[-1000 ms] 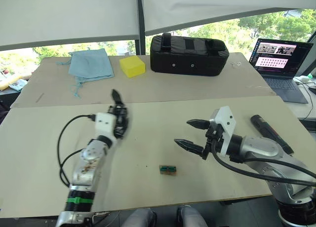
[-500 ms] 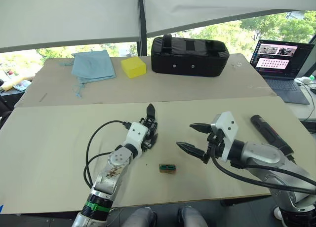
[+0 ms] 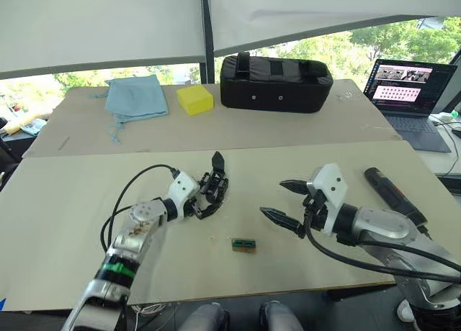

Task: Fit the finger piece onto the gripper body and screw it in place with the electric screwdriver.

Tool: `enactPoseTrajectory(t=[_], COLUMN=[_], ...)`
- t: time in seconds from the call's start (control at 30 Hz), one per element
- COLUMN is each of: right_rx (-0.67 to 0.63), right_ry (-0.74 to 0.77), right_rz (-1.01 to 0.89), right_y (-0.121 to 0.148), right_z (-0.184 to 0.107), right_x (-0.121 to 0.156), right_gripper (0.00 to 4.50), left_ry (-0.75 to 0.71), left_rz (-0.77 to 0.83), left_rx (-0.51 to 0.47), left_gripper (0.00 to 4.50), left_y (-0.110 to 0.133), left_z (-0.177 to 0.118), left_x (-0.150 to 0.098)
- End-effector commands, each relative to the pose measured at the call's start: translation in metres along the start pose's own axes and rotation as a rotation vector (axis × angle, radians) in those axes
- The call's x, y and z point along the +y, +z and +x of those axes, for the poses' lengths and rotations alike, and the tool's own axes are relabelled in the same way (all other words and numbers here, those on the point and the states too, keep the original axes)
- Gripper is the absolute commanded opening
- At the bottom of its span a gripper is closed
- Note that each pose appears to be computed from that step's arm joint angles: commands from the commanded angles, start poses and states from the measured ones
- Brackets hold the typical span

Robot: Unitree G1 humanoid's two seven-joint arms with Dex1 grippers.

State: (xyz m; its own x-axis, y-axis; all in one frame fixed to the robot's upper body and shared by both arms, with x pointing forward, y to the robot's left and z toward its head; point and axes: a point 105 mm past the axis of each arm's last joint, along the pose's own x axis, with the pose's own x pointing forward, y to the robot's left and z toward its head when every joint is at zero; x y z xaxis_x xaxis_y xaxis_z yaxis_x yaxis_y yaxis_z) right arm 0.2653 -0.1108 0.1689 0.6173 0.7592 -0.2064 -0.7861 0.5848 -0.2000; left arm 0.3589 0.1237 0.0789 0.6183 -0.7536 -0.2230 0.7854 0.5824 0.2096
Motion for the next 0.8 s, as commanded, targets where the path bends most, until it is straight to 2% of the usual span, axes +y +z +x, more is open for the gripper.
enactPoseTrajectory(t=[0.03,0.23,0.33,0.4,0.43,0.53,0.63,0.73,0.8], right_rx=[-0.035,-0.021,-0.025,-0.031,-0.033,-0.036,-0.037,-0.035,-0.037], right_ry=[0.024,0.015,0.013,0.01,0.008,0.002,-0.004,-0.006,-0.01], right_rz=[-0.061,-0.084,-0.088,-0.088,-0.087,-0.078,-0.065,-0.058,-0.046], right_y=[0.011,0.007,0.007,0.009,0.009,0.009,0.008,0.007,0.006], right_z=[0.001,0.002,0.002,0.002,0.002,0.0,-0.002,-0.003,-0.004], right_x=[0.005,0.004,0.005,0.005,0.005,0.006,0.008,0.009,0.01], right_gripper=[4.5,4.5,4.5,4.5,4.5,4.5,4.5,4.5,4.5], left_ry=[-0.094,-0.145,-0.154,-0.164,-0.169,-0.143,-0.052,0.142,0.221], left_rz=[0.056,0.077,0.063,0.064,0.06,0.046,0.005,-0.067,-0.111], left_rx=[0.017,-0.01,-0.031,-0.055,-0.074,-0.164,-0.24,-0.238,-0.211], left_gripper=[4.46,4.46,3.59,2.63,2.31,2.32,2.32,2.32,2.32], left_y=[-0.009,-0.006,-0.006,-0.004,-0.001,0.021,0.048,0.064,0.068], left_z=[0.001,0.012,0.014,0.013,0.013,0.016,0.019,0.025,0.029], left_x=[0.001,0.006,0.003,0.0,-0.002,-0.014,-0.03,-0.033,-0.038])
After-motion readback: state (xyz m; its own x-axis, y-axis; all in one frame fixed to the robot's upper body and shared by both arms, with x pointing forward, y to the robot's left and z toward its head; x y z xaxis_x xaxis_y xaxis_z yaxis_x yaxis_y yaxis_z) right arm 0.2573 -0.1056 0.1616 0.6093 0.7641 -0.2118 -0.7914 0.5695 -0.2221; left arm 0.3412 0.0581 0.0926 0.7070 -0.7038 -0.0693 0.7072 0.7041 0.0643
